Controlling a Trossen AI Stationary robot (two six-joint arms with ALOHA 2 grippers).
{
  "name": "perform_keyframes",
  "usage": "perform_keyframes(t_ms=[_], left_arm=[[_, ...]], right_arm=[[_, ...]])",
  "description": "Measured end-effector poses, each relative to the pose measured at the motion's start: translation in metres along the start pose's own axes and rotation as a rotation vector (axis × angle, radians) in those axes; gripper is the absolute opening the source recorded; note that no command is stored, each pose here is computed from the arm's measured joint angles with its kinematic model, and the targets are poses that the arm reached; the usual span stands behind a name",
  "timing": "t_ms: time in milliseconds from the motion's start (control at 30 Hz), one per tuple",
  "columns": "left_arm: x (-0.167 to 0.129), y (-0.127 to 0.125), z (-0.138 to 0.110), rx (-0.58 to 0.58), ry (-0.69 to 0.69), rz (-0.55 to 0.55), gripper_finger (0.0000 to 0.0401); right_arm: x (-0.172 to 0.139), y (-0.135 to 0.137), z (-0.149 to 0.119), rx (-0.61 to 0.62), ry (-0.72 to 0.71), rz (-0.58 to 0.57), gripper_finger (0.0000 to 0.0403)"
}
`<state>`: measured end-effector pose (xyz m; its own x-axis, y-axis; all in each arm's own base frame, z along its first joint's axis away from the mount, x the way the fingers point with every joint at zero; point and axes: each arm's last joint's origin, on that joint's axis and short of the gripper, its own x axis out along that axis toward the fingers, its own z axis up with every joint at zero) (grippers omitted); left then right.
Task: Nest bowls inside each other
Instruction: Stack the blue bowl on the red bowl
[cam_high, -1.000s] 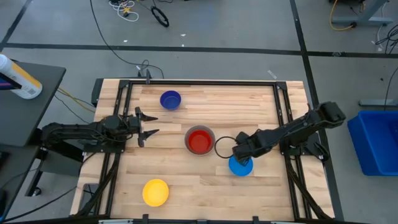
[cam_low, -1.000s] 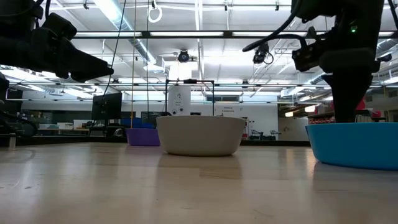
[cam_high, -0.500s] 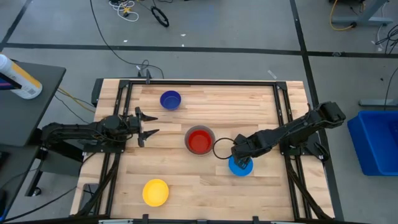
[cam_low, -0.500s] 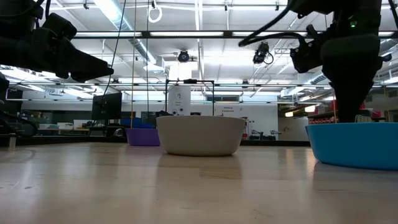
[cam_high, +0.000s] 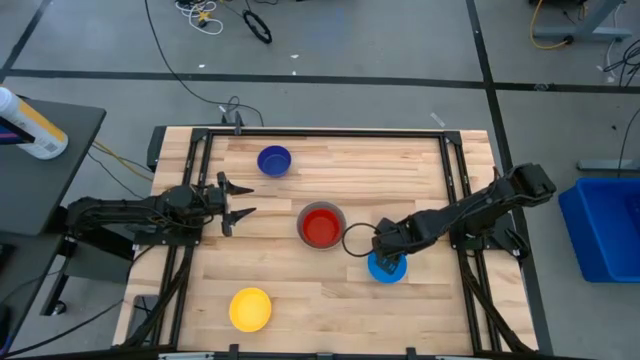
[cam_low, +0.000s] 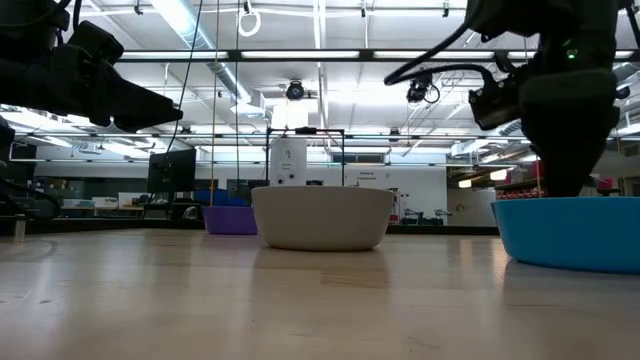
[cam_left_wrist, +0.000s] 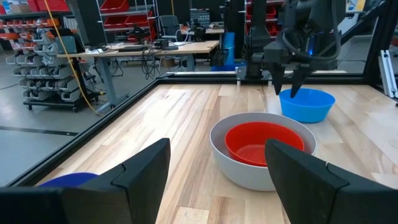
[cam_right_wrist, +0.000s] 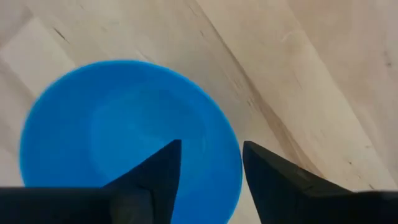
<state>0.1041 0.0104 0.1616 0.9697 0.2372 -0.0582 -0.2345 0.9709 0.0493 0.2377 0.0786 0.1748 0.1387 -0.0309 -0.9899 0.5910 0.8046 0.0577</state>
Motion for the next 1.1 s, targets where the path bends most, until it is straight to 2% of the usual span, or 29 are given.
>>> perform_keyframes(t_ms=[233,300,400,467,567,800,1100], left_arm=[[0.0,0.0,0.0,0.0,0.0,0.0,0.0267],[0.0,0.0,0.0,0.0,0.0,0.0,0.0267],[0.0,0.0,0.0,0.0,0.001,0.0,0.0267],[0.0,0.0,0.0,0.0,0.001,0.0,0.0267],[0.0,0.0,0.0,0.0,0.001,0.0,0.0267],[0.0,0.0,0.0,0.001,0.001,0.0,0.0267],[0.0,0.0,0.0,0.001,0.002,0.0,0.0267]], right_arm=[[0.011,-0.004,-0.004,0.011,0.002,0.01,0.0167],[0.011,-0.004,-0.004,0.008,0.003,0.011,0.0138],[0.011,-0.003,-0.004,0.006,0.009,0.031,0.0049],[0.011,0.0,-0.004,-0.011,-0.003,0.049,0.0016],[0.01,0.003,-0.002,-0.023,-0.062,0.052,0.0007],[0.006,0.013,0.011,-0.092,-0.311,0.057,0.0004],[-0.035,0.037,0.037,-0.244,-0.531,0.068,0.0002]])
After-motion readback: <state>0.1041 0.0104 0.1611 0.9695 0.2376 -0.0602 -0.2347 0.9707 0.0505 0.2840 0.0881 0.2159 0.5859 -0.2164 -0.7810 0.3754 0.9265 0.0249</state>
